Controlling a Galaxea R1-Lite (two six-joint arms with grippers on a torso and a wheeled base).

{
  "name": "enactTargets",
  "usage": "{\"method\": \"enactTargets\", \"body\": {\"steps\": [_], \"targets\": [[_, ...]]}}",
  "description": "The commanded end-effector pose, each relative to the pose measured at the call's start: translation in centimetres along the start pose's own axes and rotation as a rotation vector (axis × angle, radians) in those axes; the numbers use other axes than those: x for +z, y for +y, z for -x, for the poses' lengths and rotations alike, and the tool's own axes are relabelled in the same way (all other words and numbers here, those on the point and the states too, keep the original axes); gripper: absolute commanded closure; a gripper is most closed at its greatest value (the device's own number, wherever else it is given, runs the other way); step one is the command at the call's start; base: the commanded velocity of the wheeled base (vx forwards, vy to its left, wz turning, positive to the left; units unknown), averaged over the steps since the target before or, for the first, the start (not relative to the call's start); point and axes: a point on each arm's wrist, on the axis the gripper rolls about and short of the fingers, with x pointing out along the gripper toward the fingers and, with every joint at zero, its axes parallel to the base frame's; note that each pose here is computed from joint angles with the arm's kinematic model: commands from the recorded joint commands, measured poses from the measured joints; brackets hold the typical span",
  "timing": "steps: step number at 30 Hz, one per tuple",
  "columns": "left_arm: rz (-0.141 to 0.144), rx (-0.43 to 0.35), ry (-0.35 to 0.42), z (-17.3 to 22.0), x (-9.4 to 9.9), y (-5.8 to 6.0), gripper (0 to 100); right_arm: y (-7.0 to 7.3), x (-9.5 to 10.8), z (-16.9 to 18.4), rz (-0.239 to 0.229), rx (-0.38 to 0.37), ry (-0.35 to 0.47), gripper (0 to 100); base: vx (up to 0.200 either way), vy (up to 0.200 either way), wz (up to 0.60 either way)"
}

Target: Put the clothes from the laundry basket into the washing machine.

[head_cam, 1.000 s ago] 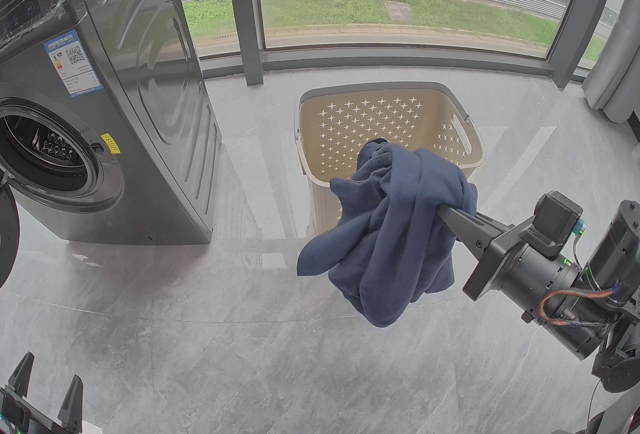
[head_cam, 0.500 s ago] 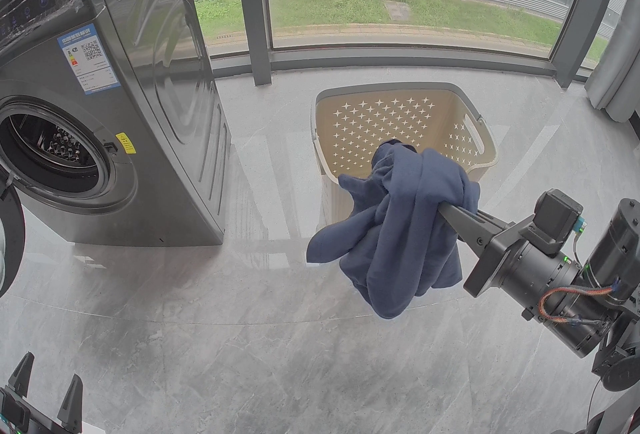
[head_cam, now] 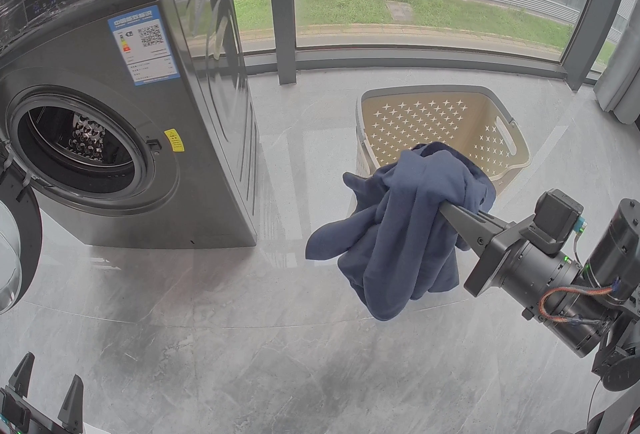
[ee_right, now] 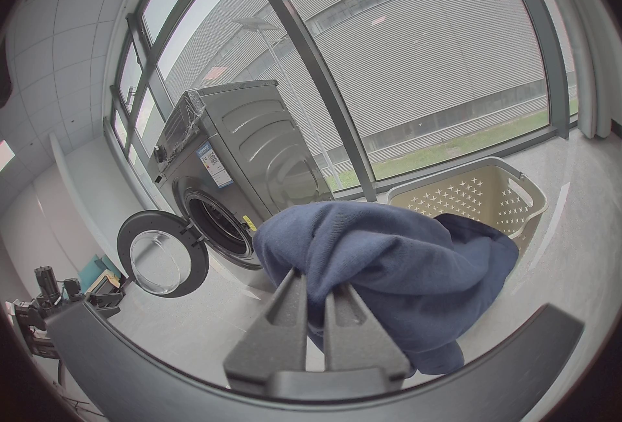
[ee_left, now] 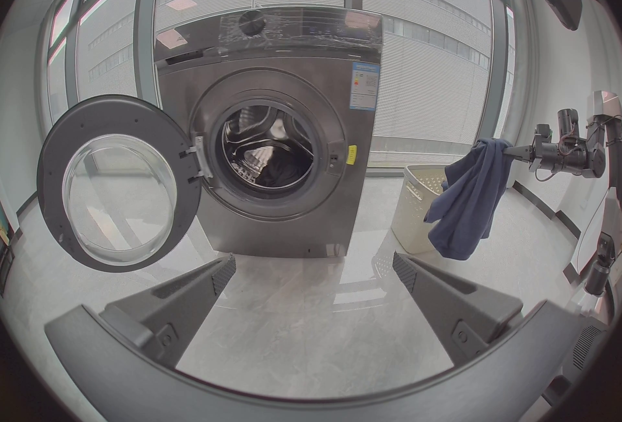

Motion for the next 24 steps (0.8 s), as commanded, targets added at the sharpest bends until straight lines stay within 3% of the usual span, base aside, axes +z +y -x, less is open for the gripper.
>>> {"method": "enactTargets", "body": {"steps": [1,24], "targets": [[0.0,0.001,0.004,-0.02,-0.49,0.02,0,-0.04,0.0,0.0,0.0,-0.004,0.0,100,0.0,0.2,0.0],[-0.001,-0.001,0.004,-0.02,-0.49,0.02,0,-0.14,-0.1,0.02,0.003,-0.008,0.006,100,0.0,0.2,0.0]]}}
